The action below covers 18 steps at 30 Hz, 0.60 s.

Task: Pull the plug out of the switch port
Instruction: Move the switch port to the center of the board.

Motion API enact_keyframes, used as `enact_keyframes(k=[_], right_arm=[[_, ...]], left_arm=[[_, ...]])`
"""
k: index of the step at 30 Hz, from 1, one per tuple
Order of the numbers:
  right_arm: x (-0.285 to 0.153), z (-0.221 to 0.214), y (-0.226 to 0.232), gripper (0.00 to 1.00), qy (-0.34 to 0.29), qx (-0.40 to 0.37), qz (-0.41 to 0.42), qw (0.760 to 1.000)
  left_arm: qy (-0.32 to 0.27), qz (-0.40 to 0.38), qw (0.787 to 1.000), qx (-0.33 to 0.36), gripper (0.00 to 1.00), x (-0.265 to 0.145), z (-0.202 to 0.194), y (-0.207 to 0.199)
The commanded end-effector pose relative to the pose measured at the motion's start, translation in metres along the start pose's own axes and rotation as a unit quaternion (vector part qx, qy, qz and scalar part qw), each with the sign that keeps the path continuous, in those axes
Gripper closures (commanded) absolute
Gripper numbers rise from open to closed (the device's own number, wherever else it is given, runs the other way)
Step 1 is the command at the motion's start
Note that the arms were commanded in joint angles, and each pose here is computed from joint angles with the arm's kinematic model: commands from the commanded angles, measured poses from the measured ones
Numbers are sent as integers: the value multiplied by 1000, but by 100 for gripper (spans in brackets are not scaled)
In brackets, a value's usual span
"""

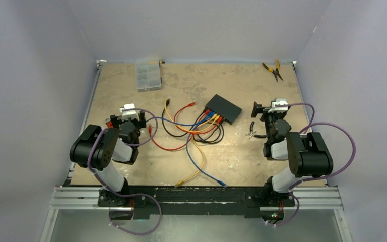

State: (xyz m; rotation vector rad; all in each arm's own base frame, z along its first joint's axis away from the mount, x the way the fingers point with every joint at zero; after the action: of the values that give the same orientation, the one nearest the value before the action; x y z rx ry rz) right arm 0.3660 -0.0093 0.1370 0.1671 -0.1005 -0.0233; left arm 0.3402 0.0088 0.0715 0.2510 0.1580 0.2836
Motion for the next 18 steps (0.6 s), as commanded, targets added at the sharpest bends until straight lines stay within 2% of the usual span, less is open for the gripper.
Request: enact_keyframes(k=[1, 12, 16, 18], right_arm=[[4, 16, 2, 1, -30, -9, 4, 1000], [4, 16, 2, 1, -29, -9, 3, 1000], [8, 28, 6, 1, -34, -9, 10, 999], [16, 43, 13, 1, -14, -12, 22, 1000]], left_arm=[[-26, 6, 999, -22, 1, 4, 15, 2], [-25, 7, 999, -22, 1, 3, 14, 3], [-49, 14, 998, -33, 1, -8, 29, 11], [-51, 21, 998, -22, 1, -13, 45, 16]])
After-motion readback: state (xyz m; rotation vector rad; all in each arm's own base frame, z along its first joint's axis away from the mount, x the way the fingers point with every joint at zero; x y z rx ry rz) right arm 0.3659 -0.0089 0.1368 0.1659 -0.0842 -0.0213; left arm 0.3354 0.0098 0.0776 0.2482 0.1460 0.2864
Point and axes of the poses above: each gripper's point midway between its finger pads, its own x axis out along the fingers, its own y axis along the line the jaws close on, z = x × y, the point moved 3 cm from there along -x, back along the fingers, and after that the axes turned 9 degrees about x, right-handed, at the moved point
